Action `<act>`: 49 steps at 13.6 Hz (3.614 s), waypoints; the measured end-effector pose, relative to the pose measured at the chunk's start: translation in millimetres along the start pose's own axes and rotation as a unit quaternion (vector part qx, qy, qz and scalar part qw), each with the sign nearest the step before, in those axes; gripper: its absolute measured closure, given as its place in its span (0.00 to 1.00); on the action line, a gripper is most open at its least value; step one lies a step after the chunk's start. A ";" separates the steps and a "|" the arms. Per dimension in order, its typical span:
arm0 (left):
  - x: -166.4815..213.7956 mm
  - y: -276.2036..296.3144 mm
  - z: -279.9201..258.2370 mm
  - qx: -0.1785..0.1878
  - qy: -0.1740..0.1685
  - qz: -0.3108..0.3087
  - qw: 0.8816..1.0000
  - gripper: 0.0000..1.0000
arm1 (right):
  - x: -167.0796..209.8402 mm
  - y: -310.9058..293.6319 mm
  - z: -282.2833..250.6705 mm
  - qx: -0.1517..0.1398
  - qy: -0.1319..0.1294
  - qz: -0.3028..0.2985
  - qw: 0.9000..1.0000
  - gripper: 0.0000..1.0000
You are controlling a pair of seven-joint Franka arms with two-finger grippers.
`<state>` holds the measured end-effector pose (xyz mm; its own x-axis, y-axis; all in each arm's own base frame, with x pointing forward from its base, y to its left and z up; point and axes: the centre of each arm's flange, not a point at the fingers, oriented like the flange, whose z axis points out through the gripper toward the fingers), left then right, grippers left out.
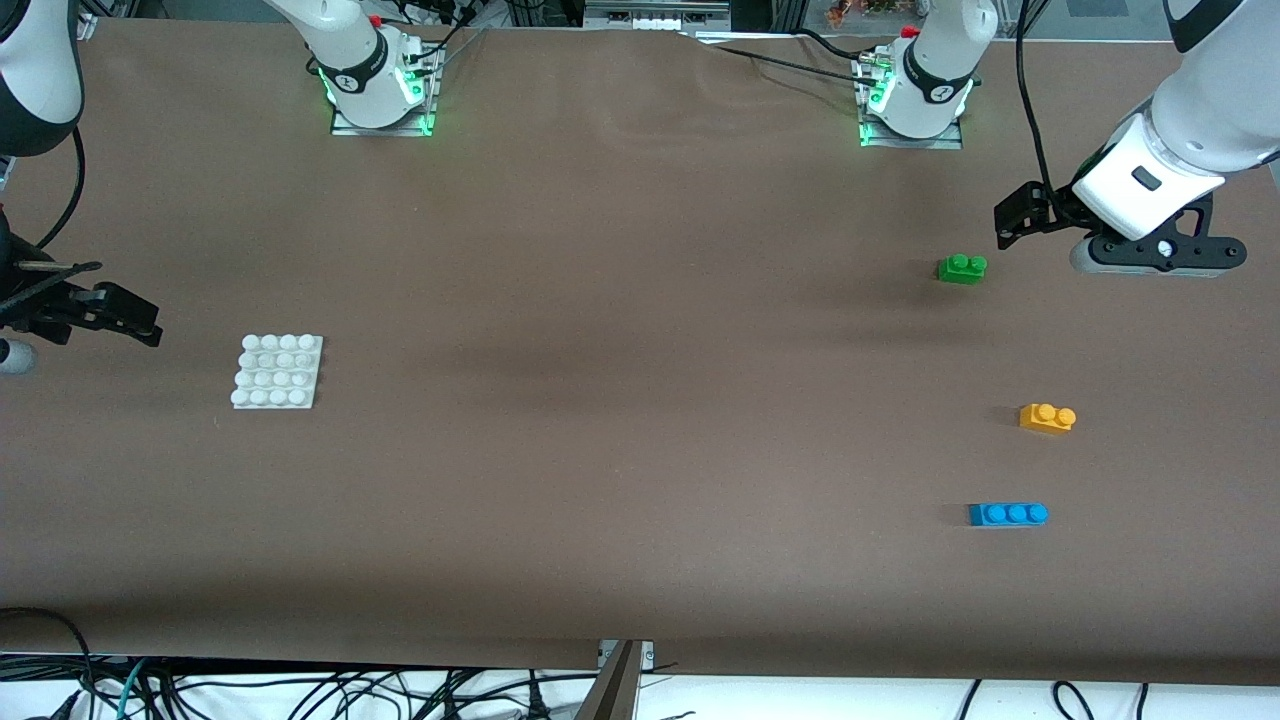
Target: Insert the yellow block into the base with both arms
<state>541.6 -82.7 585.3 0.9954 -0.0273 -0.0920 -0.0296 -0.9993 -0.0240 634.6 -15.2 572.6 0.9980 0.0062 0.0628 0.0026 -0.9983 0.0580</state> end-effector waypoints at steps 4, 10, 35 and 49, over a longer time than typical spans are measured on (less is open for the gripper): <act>0.0 0.0 0.0 0.000 0.000 0.000 1.000 0.00 | 0.0 -0.4 0.0 -0.001 0.000 -0.001 1.000 0.00; 0.0 0.0 0.0 0.000 0.000 0.000 1.000 0.00 | 0.3 -14.0 -0.6 0.001 0.000 -0.011 1.000 0.00; 0.0 0.0 0.0 0.000 0.000 0.000 1.000 0.00 | 0.7 -12.2 4.7 -0.005 -0.005 -0.011 1.000 0.00; 0.1 0.2 0.1 0.000 0.000 0.000 1.000 0.00 | 31.5 5.3 148.3 -0.036 -0.070 0.005 0.997 0.00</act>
<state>541.6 -83.0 585.2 0.9954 -0.0277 -0.0922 -0.0300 -0.9993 -0.0240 675.4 -28.8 427.2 0.9970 -0.0177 -0.0753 -0.0078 -0.9916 0.1293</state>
